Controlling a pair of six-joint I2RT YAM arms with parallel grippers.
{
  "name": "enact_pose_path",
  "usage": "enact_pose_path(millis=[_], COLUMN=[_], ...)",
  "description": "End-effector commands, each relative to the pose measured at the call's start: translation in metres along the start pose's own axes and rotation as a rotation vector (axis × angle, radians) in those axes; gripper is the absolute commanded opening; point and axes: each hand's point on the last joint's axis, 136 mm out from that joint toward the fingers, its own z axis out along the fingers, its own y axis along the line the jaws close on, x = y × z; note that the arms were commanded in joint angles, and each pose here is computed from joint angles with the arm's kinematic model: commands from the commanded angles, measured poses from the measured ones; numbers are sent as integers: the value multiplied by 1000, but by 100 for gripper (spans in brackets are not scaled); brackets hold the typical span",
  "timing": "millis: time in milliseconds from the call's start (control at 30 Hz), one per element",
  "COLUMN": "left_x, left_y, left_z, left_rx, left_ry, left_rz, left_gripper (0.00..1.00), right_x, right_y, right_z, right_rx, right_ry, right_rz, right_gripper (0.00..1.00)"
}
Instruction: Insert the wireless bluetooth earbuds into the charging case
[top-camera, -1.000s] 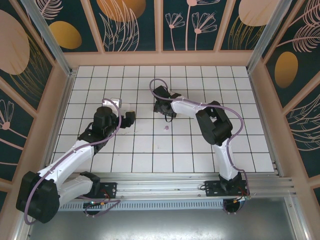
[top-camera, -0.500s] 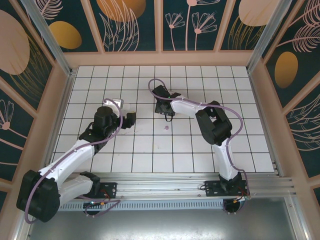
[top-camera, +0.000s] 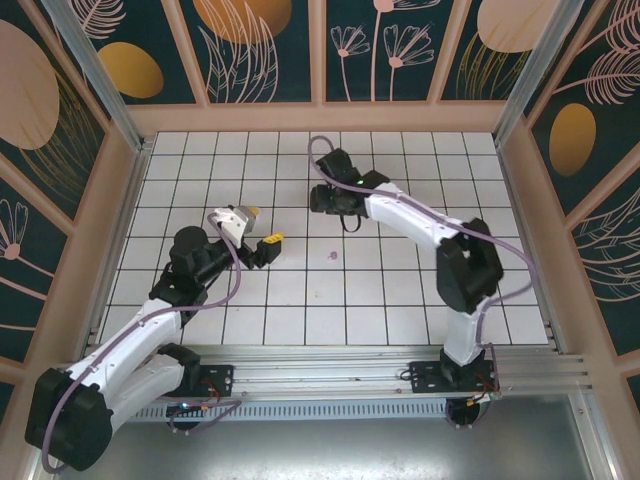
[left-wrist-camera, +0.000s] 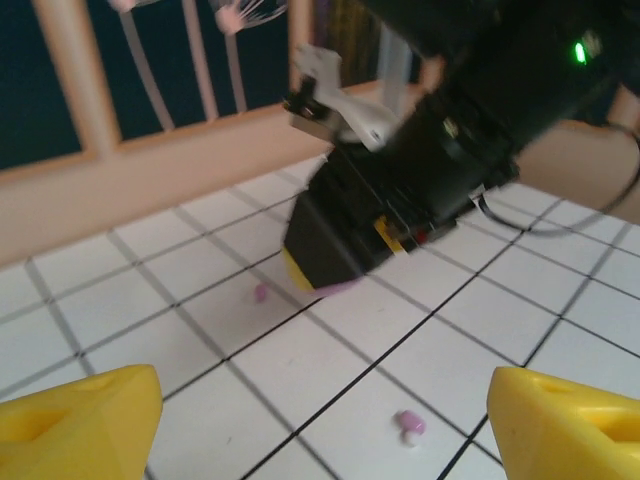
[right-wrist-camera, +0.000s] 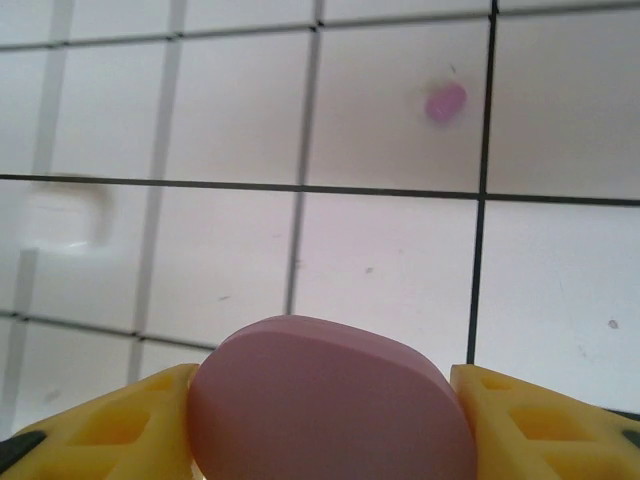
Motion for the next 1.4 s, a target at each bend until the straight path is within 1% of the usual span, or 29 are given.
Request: enact_pose_path(millis=[0, 133, 233, 333, 433, 500, 567, 667, 767, 867, 1033, 1167, 1367], left_x=[-26, -30, -34, -42, -48, -52, -56, -55, -55, -49, -42, -39, -35], left_y=[-33, -42, -54, -71, -74, -71, -73, -79, -86, -93, -98, -101, -106], left_z=[-3, 8, 20, 29, 36, 39, 40, 47, 52, 60, 65, 73, 77], left_rx=[189, 249, 285, 329, 324, 310, 325, 386, 448, 466, 479, 510, 552], left_ry=[-115, -112, -121, -166, -206, -230, -249, -225, -211, -173, -151, -113, -90], left_rz=[159, 198, 256, 318, 303, 271, 254, 235, 217, 219, 210, 187, 172], left_gripper=[83, 80, 79, 80, 80, 80, 81, 79, 73, 69, 67, 59, 50], right_x=[6, 12, 16, 22, 29, 36, 42, 51, 55, 55, 54, 57, 59], right_y=[9, 15, 22, 29, 30, 27, 25, 23, 24, 27, 34, 40, 46], right_z=[-46, -83, -108, -129, -144, -150, -153, -157, -160, -164, -170, -170, -172], right_rx=[-78, -147, -215, -283, -316, -319, -327, -341, -356, -374, -405, -418, -433], right_ry=[54, 58, 48, 41, 37, 41, 48, 67, 77, 71, 64, 70, 73], right_rz=[-82, -93, -85, -82, -91, -97, -107, -117, -122, -125, -133, -145, -154], right_gripper=[44, 43, 43, 43, 42, 42, 42, 41, 41, 41, 41, 41, 41])
